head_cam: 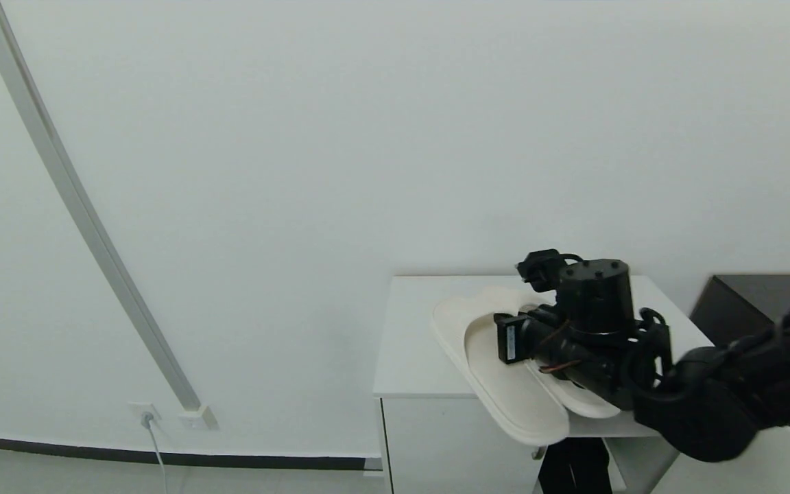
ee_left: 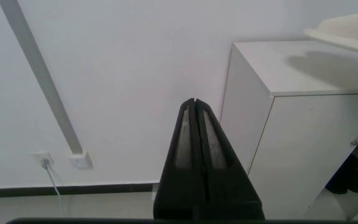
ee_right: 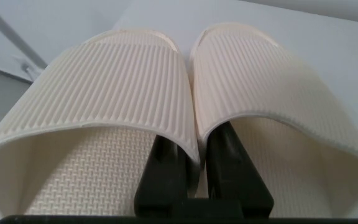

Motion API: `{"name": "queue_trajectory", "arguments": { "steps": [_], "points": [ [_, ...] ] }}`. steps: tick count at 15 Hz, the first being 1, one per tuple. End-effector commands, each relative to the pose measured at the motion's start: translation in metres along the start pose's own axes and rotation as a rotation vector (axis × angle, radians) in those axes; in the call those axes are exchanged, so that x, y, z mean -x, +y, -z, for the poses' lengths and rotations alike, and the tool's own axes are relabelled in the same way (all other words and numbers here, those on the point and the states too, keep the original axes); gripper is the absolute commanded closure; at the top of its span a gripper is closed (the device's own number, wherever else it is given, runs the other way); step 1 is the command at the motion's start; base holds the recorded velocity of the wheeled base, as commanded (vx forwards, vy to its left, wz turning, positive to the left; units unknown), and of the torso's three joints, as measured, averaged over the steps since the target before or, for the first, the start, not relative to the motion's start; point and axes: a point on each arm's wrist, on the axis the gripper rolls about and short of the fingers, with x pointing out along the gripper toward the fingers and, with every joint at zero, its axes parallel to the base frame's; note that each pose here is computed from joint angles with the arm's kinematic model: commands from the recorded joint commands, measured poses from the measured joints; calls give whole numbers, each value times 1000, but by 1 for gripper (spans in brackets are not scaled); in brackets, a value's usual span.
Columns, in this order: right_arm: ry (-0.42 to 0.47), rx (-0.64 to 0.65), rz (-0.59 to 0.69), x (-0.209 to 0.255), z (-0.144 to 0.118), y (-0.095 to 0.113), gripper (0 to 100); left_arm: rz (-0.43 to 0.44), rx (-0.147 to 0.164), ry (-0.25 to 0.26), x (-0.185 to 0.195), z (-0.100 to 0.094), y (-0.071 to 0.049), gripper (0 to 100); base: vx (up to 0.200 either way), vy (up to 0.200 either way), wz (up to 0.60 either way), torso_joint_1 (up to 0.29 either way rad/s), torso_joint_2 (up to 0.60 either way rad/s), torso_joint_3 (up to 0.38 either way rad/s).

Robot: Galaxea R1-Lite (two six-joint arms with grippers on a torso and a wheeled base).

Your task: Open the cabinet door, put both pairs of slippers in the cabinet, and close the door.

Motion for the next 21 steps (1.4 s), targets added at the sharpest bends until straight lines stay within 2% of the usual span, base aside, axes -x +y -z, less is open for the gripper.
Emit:
{"name": "queue_trajectory", "arguments": {
  "steps": [1, 8, 21],
  "points": [
    [-58, -7, -60, 57, -16, 1, 100, 1, 0, 1, 0, 0, 0, 100, 0, 0, 0, 0, 0, 0],
    [-2, 11, -65, 48, 0, 6, 100, 1, 0, 1, 0, 0, 0, 100, 0, 0, 0, 0, 0, 0],
    [-4, 6, -64, 51, 0, 5, 100, -1, 4, 1, 0, 0, 0, 100, -200, 0, 0, 1, 1, 2]
  ]
}}
